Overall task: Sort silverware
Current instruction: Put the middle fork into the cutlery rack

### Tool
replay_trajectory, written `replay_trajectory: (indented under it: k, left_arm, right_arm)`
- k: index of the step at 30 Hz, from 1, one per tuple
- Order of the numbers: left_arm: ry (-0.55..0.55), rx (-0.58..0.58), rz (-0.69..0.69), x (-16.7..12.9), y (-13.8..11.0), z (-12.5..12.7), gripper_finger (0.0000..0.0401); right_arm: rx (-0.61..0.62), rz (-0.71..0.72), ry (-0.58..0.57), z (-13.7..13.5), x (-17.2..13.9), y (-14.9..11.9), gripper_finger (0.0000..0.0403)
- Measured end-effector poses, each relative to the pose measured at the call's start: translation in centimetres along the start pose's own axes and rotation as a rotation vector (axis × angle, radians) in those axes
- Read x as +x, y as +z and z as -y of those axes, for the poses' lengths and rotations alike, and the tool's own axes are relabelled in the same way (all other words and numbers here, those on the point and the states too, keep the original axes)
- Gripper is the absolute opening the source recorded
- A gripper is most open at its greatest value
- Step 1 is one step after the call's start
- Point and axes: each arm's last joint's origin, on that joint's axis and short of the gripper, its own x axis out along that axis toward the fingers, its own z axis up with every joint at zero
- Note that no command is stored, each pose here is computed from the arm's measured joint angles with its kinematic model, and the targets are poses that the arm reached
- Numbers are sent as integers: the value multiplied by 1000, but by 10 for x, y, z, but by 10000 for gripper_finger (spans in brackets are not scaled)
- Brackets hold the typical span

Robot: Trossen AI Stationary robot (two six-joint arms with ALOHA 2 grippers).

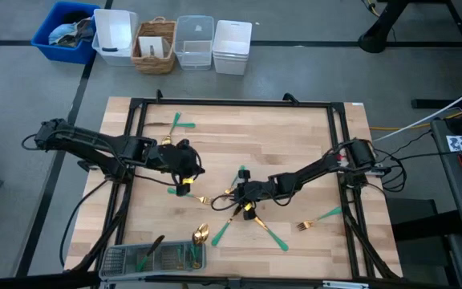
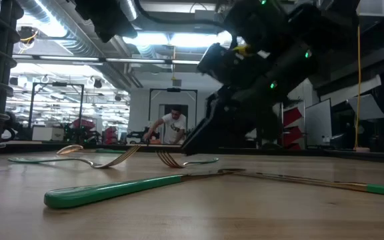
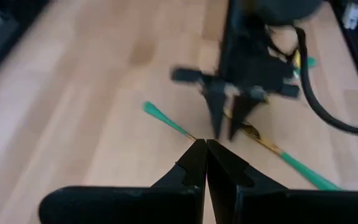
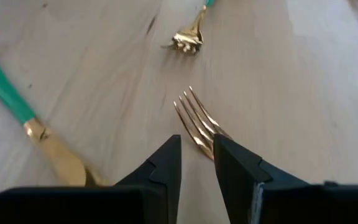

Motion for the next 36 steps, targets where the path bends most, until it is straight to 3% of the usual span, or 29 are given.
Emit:
replay_trajectory:
  k: [3,10,15,21,29,36]
  left_arm:
    - [-23,-35,-48,13,-3,3,5]
    - [-62,67,-169,47,-13,9,5]
    - [-127,54,-211,63,-17,10,5]
    - [-152,81,-207,65,-16,10,5]
    - [-158,125,-203,65,-16,10,5]
    - [-158,126,-209,65,-17,10,5]
  right_arm:
    - [-18,-35,-2,3,-12,5,97]
    - [-235,-93,-1,9,-28,10,97]
    - [-226,-128,-13,35,-24,9,97]
    - [-197,-97,120,61,-21,10,97]
    - [-259,-60,212,64,-5,19,97]
    - [-343,-193,265,65,12,25,97]
